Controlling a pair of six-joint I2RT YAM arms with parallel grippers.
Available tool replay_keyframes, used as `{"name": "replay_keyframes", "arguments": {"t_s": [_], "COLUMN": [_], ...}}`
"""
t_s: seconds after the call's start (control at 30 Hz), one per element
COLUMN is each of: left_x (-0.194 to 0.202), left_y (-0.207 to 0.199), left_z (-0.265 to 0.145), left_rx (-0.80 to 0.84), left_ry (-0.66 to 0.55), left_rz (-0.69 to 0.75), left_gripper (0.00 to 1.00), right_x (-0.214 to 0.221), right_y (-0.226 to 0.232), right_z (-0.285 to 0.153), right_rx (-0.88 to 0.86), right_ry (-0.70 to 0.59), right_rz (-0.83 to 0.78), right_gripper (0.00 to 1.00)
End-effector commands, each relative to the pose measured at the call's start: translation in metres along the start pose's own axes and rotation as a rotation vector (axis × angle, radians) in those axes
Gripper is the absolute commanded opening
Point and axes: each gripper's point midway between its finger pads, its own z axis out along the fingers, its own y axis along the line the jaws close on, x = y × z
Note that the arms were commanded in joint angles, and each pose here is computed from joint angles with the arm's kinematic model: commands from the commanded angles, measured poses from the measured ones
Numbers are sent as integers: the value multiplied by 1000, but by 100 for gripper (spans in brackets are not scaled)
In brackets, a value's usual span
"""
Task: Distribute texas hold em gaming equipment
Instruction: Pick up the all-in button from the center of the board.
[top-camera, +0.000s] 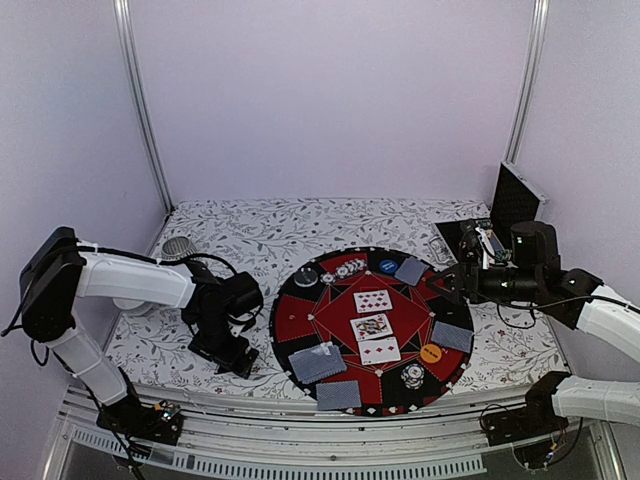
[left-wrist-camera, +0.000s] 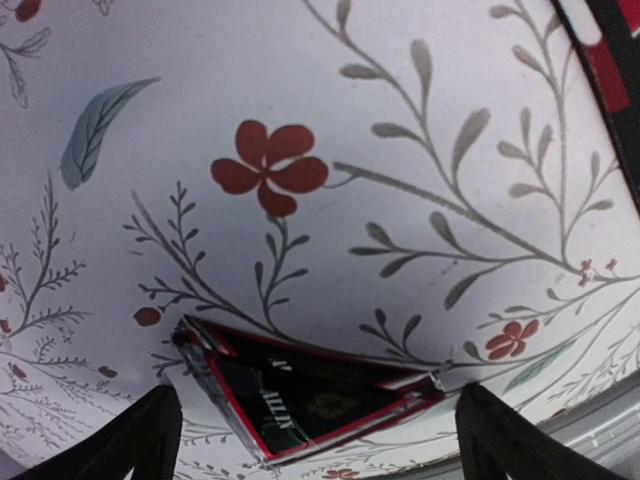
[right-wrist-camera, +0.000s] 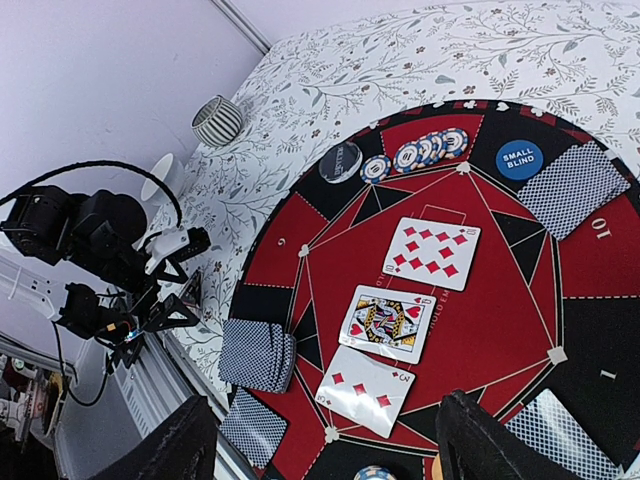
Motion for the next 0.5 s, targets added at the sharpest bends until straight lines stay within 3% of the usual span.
{"name": "replay_keyframes", "arguments": {"t_s": [0.0, 0.33, 0.47], "left_x": [0, -1, -9], "left_y": [-3, -11, -17], "left_z": [15, 16, 10], "left_rx": [18, 83, 107], "left_ry": [-4, -46, -93], "left_rz": [-32, -124, -148], "left_gripper": [97, 79, 84], "right_x": [-10, -10, -9], "right_y": [6, 5, 5], "right_z": [-4, -2, 0], "right_rx": [-12, -7, -11], "right_ry": [-21, -16, -6], "right_rz": [-17, -23, -21], "right_gripper": [78, 78, 78]}}
